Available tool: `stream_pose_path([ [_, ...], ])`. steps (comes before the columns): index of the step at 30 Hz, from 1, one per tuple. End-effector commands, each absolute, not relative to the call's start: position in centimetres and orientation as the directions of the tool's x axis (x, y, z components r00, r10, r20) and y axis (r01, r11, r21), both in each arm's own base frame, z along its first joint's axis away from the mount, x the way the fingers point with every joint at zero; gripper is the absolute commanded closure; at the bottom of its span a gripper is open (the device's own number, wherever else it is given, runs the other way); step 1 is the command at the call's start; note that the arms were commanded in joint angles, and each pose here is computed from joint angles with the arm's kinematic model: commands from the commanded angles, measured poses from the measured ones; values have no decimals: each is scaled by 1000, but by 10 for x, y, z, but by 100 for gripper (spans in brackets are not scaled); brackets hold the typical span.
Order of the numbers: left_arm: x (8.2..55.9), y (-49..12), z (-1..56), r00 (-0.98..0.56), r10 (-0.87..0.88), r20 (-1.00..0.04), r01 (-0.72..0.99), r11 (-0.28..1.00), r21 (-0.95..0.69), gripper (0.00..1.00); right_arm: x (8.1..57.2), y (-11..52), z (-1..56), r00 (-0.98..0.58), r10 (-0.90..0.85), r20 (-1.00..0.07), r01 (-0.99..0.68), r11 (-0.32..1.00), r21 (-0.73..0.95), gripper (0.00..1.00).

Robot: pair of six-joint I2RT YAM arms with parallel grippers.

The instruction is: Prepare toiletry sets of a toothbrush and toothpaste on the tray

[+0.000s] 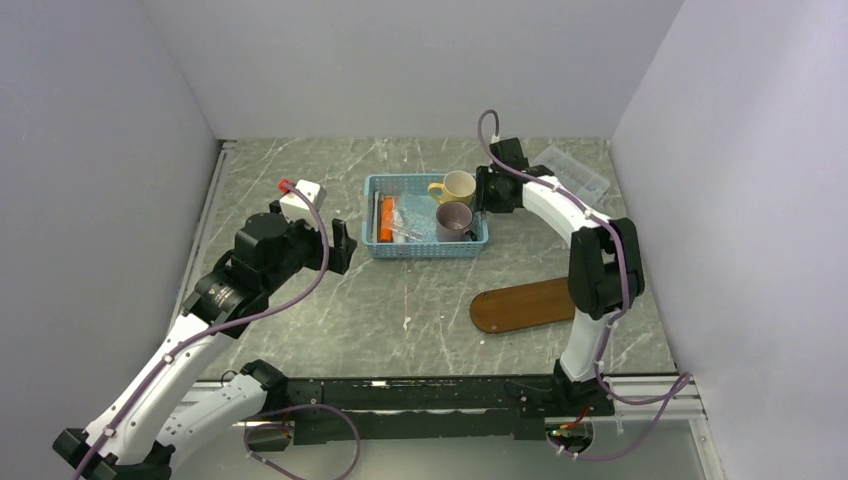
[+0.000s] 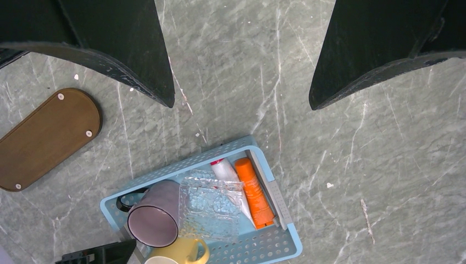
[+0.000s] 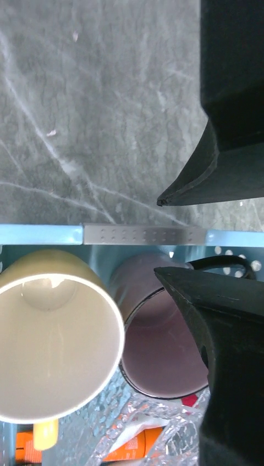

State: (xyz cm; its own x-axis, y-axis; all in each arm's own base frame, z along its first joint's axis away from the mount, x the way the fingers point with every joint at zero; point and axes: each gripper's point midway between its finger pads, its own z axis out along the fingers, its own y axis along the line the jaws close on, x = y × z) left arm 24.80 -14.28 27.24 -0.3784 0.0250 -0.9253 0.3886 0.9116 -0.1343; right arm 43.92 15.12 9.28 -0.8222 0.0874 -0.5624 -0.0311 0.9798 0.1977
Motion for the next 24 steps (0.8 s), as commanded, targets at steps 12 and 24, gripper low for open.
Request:
stream_pose_path([
  [12,247,-147,278,-366,25,-930,411,901,-137,1,365,53,143,-721,314,-618,262,949,176,47],
  [24,243,-148,283,-354,15,-935,426,892,-147,1,310,-24,128,-631,471,-616,553,830,69,47],
])
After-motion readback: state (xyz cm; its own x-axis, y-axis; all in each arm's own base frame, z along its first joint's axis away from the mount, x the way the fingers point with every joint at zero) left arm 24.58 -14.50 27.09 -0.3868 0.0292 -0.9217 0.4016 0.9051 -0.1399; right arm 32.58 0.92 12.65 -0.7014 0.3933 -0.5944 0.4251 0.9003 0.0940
